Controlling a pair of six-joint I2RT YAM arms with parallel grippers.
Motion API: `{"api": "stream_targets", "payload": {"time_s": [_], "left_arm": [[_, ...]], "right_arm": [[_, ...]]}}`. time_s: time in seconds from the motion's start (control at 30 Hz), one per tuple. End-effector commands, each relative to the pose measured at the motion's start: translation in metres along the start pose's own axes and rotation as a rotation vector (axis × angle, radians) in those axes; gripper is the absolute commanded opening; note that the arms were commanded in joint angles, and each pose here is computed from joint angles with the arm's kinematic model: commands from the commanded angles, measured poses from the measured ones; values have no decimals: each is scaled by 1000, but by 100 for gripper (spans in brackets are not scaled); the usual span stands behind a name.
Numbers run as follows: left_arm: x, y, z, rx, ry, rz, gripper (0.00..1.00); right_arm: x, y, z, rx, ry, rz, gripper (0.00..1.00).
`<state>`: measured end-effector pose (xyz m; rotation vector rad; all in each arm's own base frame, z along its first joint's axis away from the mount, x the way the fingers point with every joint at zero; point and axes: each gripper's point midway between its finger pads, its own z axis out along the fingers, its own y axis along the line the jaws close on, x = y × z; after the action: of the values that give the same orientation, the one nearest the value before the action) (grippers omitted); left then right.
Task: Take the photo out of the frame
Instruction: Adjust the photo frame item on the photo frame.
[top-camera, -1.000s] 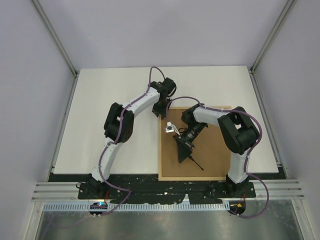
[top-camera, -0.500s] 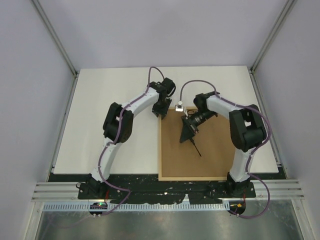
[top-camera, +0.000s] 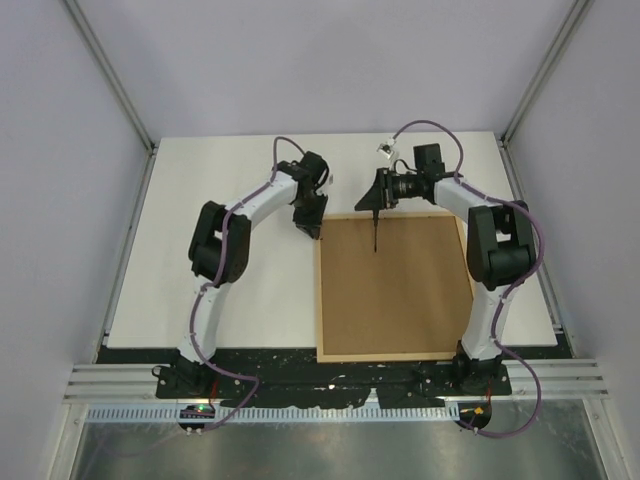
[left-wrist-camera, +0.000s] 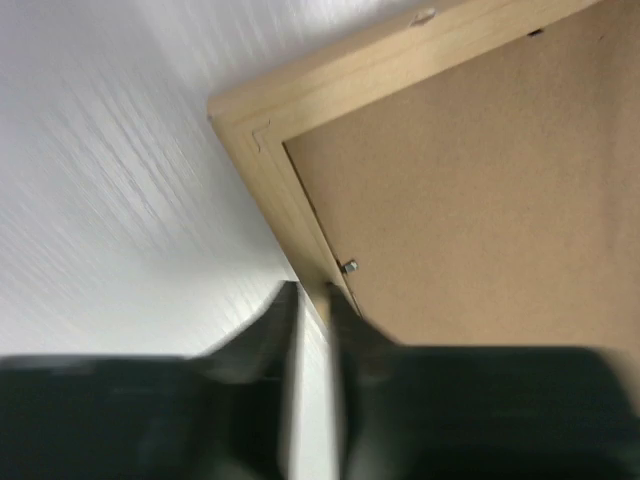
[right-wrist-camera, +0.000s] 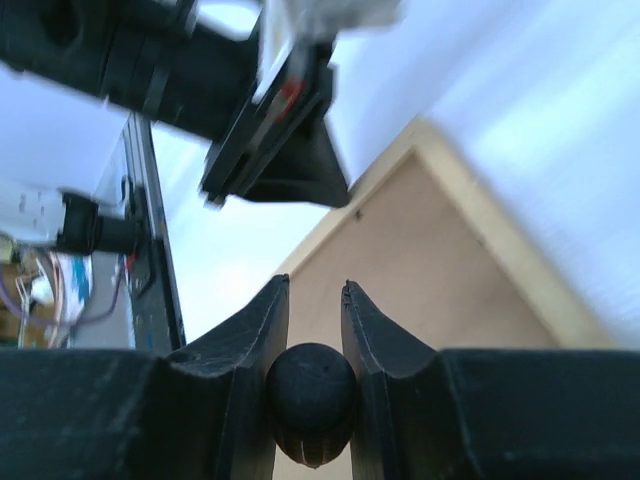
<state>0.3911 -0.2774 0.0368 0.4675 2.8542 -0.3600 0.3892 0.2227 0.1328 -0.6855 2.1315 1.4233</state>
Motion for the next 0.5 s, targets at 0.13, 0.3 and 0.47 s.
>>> {"api": "stream_targets", "payload": {"time_s": [0.13, 0.3, 0.47], "left_arm": [[-2, -23, -26, 246, -35, -57, 0], [-7, -37, -43, 389, -75, -81, 0], [-19, -61, -69, 571, -88, -61, 2]], "right_arm": [[-91, -57, 38, -11, -360, 215, 8], [-115, -83, 50, 16, -463, 278, 8], [-117, -80, 66, -5, -455, 312, 8]]}}
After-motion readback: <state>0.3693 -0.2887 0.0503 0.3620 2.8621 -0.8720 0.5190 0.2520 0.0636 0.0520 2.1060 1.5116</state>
